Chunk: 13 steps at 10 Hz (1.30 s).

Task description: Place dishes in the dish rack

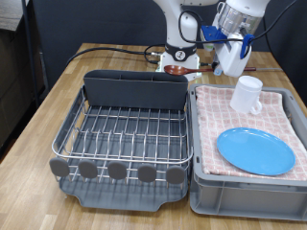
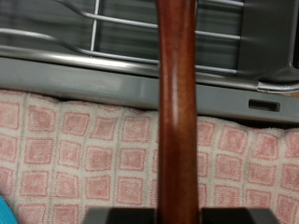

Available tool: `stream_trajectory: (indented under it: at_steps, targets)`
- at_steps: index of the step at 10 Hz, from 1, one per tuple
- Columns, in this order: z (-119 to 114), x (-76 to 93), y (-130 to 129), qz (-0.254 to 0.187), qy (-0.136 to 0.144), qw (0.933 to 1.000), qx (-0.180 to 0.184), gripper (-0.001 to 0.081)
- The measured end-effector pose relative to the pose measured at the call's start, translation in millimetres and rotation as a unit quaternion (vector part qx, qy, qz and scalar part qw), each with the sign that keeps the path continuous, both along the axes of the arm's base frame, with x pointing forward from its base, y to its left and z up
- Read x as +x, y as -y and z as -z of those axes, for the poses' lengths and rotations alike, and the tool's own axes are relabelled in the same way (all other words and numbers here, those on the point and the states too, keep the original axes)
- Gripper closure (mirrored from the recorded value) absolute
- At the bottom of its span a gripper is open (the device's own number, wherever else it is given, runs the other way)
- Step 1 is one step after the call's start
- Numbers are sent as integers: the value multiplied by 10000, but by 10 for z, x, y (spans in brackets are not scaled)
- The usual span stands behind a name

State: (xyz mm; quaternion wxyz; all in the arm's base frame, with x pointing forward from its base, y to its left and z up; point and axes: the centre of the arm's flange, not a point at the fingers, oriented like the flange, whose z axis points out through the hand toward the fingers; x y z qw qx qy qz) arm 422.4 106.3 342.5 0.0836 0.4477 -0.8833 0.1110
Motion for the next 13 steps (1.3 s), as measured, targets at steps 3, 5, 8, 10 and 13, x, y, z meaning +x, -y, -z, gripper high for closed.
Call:
stream_trajectory:
  at_steps: [3,5,8,10,13]
  targets:
    - [-68,-83,217,414,-131,9991,3,711]
    - [-124,-250,413,708,-77,9974,114,711]
    - [-103,-529,694,845,212,9954,392,711]
    - [-39,-740,881,896,229,9945,493,711]
    - [-19,-896,1080,647,248,9953,678,711]
